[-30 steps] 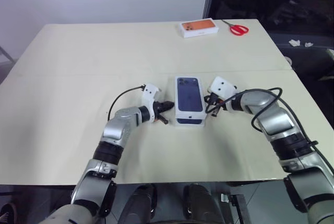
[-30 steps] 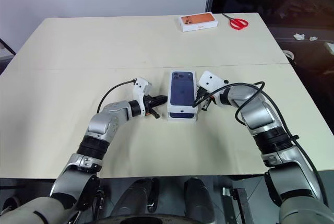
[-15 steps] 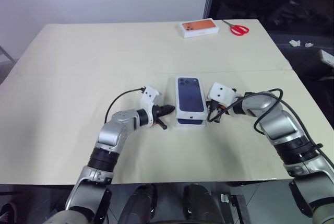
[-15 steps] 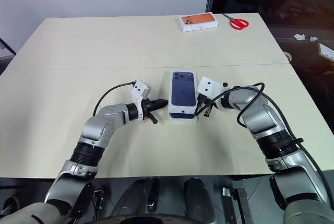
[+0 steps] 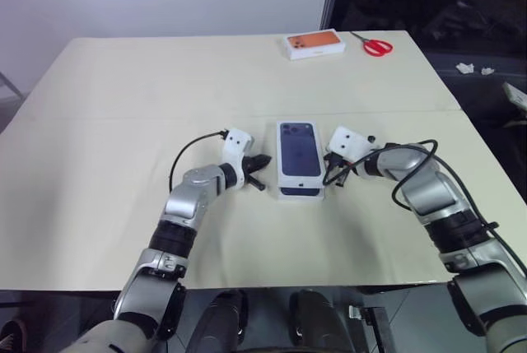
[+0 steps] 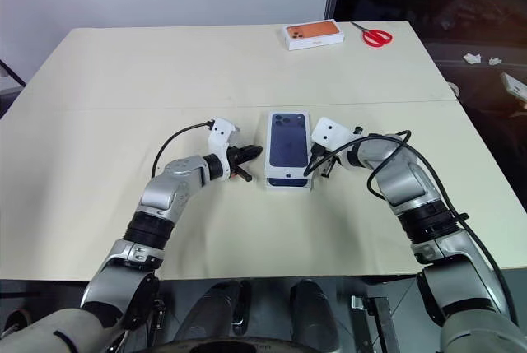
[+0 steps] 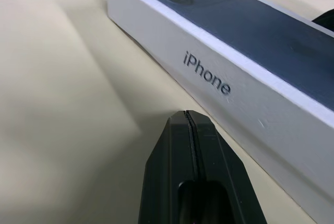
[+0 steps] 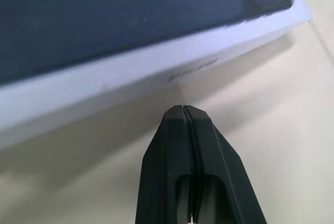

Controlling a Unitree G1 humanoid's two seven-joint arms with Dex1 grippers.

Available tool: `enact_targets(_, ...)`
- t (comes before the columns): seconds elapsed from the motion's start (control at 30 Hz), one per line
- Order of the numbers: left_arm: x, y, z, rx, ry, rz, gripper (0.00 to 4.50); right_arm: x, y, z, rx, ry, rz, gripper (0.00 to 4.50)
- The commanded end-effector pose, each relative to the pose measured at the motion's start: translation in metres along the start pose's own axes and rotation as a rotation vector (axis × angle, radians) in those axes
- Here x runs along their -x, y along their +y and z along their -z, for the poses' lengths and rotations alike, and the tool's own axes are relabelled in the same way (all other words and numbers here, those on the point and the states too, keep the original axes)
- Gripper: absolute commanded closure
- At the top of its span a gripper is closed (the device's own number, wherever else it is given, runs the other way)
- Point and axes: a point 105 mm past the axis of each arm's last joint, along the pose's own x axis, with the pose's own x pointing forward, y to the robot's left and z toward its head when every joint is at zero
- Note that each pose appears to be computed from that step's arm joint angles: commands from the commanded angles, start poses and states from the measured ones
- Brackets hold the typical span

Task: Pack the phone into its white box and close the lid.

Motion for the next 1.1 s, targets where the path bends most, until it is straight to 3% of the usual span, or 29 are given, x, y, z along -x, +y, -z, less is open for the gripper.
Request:
enact_targets(0.03, -0.004, -0.004, -0.016, -0.028, -0.053, 0.014, 4.49, 0.008, -0.015, -0.020, 0.010, -0.073, 0.050, 4.50)
enact_targets(0.7, -0.002, -0.032, -0.012, -0.044, -0.045, 0.116, 4.49, 0.019, 0.007, -0.044, 0.022, -0.155, -0.061, 4.50)
enact_targets(1.1, 0.007, -0.040, -0.005, -0.049, -0.029, 0.138, 4.49, 0.022, 0.025, -0.033, 0.047, -0.115, -0.133, 4.50)
